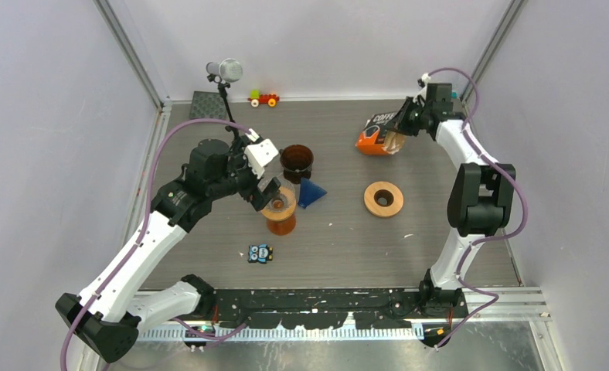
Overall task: Place the coffee filter in the dripper
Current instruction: Adjust the coffee filter holder at the center of the board.
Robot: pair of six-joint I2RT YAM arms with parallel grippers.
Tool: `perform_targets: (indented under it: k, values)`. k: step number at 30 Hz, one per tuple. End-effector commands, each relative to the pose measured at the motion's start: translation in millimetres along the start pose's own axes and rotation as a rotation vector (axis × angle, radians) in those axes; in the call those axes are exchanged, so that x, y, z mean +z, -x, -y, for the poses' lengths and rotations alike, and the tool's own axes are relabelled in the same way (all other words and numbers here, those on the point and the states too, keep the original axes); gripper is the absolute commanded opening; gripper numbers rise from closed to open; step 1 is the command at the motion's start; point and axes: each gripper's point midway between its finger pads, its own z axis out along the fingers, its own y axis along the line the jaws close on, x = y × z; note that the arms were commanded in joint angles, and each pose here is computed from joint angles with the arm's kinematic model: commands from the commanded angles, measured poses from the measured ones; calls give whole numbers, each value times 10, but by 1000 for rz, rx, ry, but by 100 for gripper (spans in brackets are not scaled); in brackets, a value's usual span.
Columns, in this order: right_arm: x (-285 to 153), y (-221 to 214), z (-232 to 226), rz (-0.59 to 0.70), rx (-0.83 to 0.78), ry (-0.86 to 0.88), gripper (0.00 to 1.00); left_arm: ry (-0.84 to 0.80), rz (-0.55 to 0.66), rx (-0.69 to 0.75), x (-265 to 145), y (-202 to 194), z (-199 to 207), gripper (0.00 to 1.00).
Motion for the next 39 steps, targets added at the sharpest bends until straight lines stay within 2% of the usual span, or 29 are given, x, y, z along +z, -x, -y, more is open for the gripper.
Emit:
perform_targets:
  k: [1, 6, 10, 12, 16, 29, 36, 39]
  values:
    - [-533, 166, -182, -35, -219, -67, 0, 13, 61, 31, -97, 191, -32, 96]
    - [-718, 115, -140, -155, -372, -143, 1, 8, 67, 22, -102, 213, -21, 96]
    - [-720, 5, 13, -256, -426, -195, 0, 6, 72, 18, -112, 224, -15, 96]
    - [-639, -121, -1, -295, -508, -233, 0, 4, 71, 14, -110, 216, -9, 96]
    - [-561, -241, -5, -335, -649, -310, 1, 6, 69, 13, -113, 210, -10, 96]
    - [-292, -535, -109, -420, -797, -372, 1, 6, 73, 18, -126, 205, -4, 96]
    - [-213, -524, -250, -387, -835, -387, 12, 9, 73, 23, -130, 192, -5, 96]
    - [-221, -447, -342, -355, -831, -381, 21, 9, 74, 23, -132, 192, -3, 96]
